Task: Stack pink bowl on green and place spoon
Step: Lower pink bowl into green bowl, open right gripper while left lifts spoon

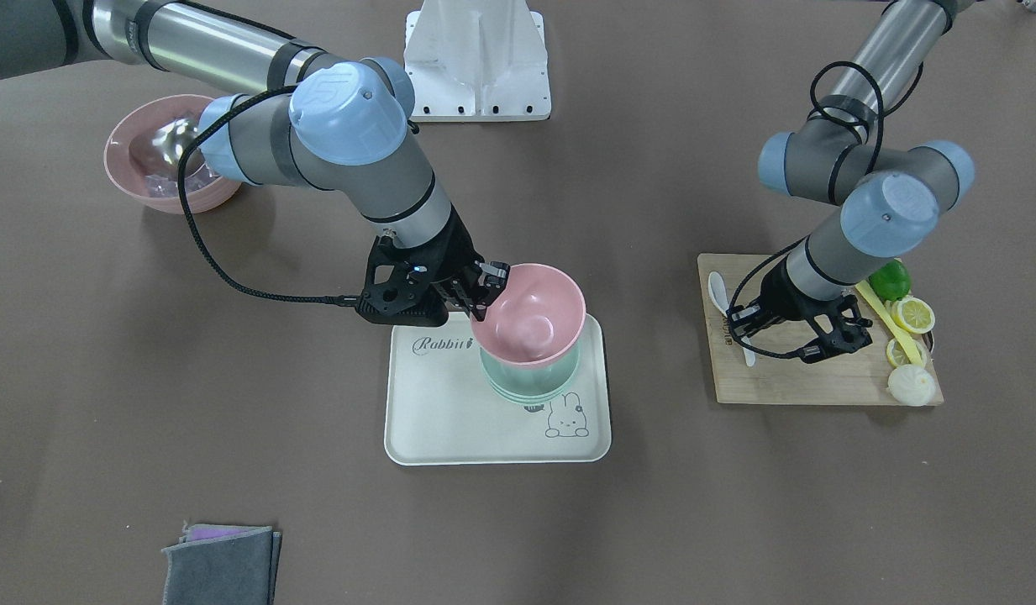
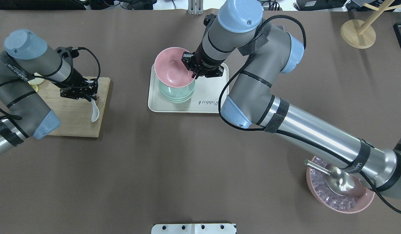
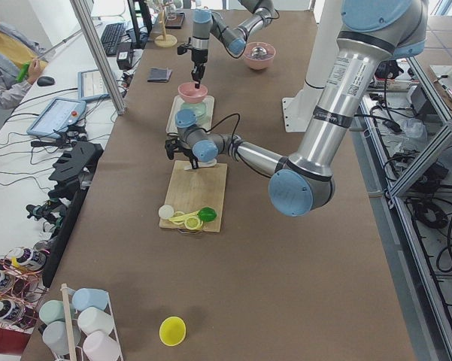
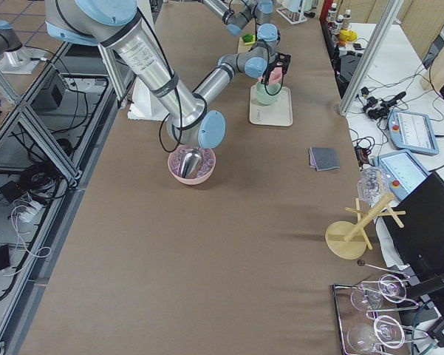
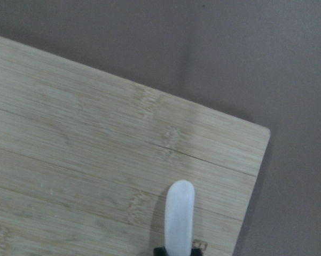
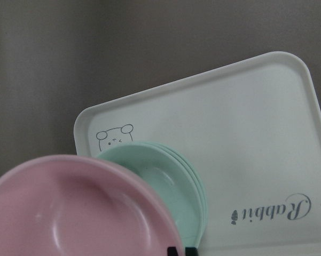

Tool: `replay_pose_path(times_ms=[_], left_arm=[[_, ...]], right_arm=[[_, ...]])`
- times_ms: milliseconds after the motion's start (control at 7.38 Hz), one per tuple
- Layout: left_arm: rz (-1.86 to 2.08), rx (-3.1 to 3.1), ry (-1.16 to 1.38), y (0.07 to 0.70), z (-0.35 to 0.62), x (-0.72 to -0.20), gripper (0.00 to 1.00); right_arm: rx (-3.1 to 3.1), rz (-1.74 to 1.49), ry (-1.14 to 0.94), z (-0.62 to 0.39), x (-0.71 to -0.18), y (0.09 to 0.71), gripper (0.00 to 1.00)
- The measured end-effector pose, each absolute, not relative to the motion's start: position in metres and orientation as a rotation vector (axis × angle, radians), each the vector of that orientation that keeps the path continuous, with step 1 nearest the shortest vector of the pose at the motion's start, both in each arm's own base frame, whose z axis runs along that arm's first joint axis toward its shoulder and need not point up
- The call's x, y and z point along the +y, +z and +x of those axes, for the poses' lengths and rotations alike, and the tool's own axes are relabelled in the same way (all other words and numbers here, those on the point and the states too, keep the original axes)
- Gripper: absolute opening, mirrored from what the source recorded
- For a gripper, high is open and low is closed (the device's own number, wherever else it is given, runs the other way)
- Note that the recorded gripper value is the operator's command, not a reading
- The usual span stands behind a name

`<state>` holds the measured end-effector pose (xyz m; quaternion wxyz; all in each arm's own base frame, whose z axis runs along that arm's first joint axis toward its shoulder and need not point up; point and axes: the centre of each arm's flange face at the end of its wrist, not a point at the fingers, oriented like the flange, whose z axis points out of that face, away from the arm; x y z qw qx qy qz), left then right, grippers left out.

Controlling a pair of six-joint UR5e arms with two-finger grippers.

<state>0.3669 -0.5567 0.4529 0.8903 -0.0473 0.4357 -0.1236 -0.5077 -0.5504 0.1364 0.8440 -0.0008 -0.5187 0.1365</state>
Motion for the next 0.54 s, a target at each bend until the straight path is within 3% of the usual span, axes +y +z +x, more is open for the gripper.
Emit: replay_pose_path(times_ms=[406, 542], left_arm=[[-0.114, 0.919, -0.245, 0.449, 0.368, -0.554, 0.00], [-0.126, 0.949, -0.235, 0.438, 0.363, -0.556, 0.00]], right_arm=[[-1.086, -0.006, 0.318, -0.512, -0.555, 0.135, 0.00], [-1.065, -0.004, 0.329, -0.519, -0.560, 0.141, 0.21]])
